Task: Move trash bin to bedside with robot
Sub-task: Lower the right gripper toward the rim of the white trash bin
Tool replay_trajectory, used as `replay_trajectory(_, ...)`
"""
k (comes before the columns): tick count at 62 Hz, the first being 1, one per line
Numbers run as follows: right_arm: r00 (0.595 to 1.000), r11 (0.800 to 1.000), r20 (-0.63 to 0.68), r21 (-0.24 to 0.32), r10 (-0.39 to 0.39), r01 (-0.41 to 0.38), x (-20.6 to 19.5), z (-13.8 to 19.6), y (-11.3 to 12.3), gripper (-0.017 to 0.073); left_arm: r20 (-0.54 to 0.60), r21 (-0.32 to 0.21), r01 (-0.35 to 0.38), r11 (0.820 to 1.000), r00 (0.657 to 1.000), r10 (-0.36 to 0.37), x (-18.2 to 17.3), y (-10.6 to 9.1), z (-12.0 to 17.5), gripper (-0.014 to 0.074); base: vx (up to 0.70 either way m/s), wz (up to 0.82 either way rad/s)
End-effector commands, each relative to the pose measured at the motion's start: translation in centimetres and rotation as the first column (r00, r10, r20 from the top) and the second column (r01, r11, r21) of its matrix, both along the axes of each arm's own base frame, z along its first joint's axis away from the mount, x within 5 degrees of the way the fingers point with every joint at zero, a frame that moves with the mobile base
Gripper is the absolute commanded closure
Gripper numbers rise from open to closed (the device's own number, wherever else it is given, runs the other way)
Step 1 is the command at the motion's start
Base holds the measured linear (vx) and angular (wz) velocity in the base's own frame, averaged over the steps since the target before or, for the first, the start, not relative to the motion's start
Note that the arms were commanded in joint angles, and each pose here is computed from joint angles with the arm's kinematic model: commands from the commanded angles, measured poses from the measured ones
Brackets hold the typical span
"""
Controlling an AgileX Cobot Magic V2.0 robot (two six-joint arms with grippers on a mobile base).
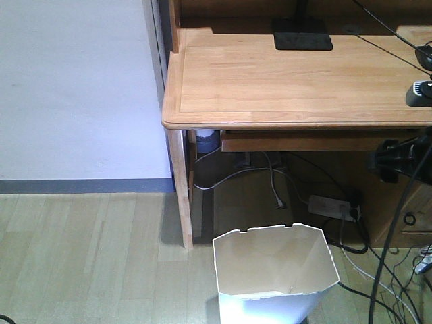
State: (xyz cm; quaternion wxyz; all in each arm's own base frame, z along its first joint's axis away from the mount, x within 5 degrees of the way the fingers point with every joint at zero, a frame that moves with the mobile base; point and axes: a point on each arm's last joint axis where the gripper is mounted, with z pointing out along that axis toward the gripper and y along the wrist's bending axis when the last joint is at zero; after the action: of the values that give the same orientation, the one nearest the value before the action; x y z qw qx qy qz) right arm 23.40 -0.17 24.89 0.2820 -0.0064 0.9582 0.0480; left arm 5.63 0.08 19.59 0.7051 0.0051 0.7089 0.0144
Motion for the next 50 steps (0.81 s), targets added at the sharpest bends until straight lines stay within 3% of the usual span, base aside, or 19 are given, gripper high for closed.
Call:
replay_trajectory(1, 1.000, 0.999, 0.013, 0.040, 0.012, -0.013, 1.9, 0.3, -1.1, 0.0019, 0.070, -0.022, 0.010, 1.000, 0.998, -0.008, 0.0, -0.1, 0.3, 0.0600, 0.00, 0.00)
replay_trajectory(10, 1.000, 0.996, -0.022, 0.094, 0.008, -0.006, 3.5, -1.8, -2.9, 0.0019, 0.070, -0.022, 0.010, 1.000, 0.998, -0.008, 0.0, -0.1, 0.3, 0.0600, 0.00, 0.00)
replay_trajectory(29, 0.979, 0.994, -0.179, 0.068, 0.097, -0.086, 6.1, -9.5, -4.0, 0.0019, 0.070, -0.022, 0.010, 1.000, 0.998, -0.008, 0.0, -0.1, 0.3, 0.0600, 0.00, 0.00)
replay_trajectory(42, 0.968, 0.987, -0.204, -0.041, 0.146, -0.157, 7.9, -14.9, -3.1, 0.0019, 0.070, -0.022, 0.010, 1.000, 0.998, -0.008, 0.0, -0.1, 0.3, 0.0600, 0.00, 0.00)
replay_trajectory(50, 0.964, 0.984, -0.232, -0.087, 0.130, -0.153, 8.9, -18.6, -3.0, 0.0019, 0.070, -0.022, 0.010, 1.000, 0.998, -0.008, 0.0, -0.1, 0.3, 0.0600, 0.00, 0.00)
